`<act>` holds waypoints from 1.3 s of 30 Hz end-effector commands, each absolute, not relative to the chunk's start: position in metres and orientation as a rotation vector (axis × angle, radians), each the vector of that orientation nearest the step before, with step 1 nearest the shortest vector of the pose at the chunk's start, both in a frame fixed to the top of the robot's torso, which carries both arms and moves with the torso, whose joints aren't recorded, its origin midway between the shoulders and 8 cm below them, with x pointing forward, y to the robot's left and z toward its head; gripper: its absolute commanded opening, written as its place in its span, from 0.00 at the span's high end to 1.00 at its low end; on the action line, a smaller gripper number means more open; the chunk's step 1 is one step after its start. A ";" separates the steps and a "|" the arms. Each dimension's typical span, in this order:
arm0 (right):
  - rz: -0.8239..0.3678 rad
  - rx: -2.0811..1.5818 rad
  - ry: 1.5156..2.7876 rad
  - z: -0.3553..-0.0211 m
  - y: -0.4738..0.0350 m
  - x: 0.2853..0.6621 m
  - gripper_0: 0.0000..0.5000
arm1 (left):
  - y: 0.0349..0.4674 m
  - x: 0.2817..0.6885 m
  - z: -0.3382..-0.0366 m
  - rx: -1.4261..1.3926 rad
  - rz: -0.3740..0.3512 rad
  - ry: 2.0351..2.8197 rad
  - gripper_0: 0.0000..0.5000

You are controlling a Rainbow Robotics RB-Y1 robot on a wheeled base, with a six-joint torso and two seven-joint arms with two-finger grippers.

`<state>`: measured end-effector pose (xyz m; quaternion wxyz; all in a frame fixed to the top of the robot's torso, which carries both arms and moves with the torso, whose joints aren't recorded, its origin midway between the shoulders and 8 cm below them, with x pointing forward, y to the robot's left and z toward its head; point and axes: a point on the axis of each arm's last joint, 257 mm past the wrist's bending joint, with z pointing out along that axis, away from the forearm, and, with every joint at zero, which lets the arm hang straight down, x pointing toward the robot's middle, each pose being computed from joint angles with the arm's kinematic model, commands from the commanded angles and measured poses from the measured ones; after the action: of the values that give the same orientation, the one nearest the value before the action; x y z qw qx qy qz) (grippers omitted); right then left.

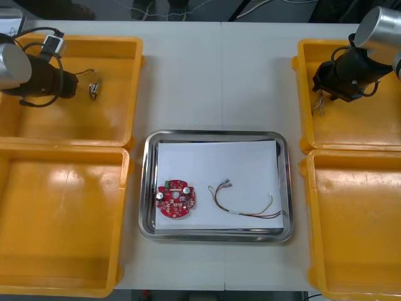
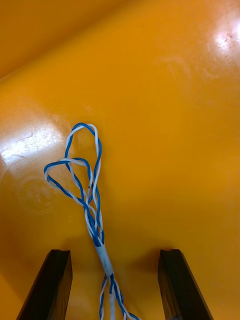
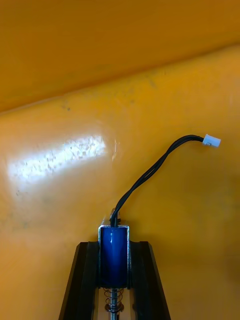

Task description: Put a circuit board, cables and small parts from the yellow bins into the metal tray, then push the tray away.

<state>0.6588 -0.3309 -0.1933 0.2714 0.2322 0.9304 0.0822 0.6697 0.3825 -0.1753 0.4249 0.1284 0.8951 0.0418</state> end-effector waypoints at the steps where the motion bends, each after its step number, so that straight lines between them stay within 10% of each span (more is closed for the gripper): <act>1: 0.189 0.555 2.511 -0.200 -0.334 0.660 0.00 | 0.414 0.657 -0.145 0.382 0.158 2.241 1.00; 12: 0.185 0.533 2.525 -0.207 -0.333 0.657 0.32 | 0.425 0.627 -0.109 0.369 0.144 2.326 1.00; 14: 0.179 0.522 2.531 -0.208 -0.332 0.656 0.80 | 0.427 0.619 -0.104 0.368 0.162 2.344 1.00; 16: 0.176 0.520 2.530 -0.211 -0.332 0.656 1.00 | 0.427 0.613 -0.101 0.350 0.166 2.353 1.00; 39: 0.159 0.449 2.597 -0.158 -0.329 0.646 1.00 | 0.324 0.543 -0.076 0.219 0.072 2.437 1.00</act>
<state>0.6447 -0.3243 -0.1776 0.2400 0.1754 0.9523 0.0692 0.5508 0.3392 -0.0872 0.3278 0.1058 0.9380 0.0401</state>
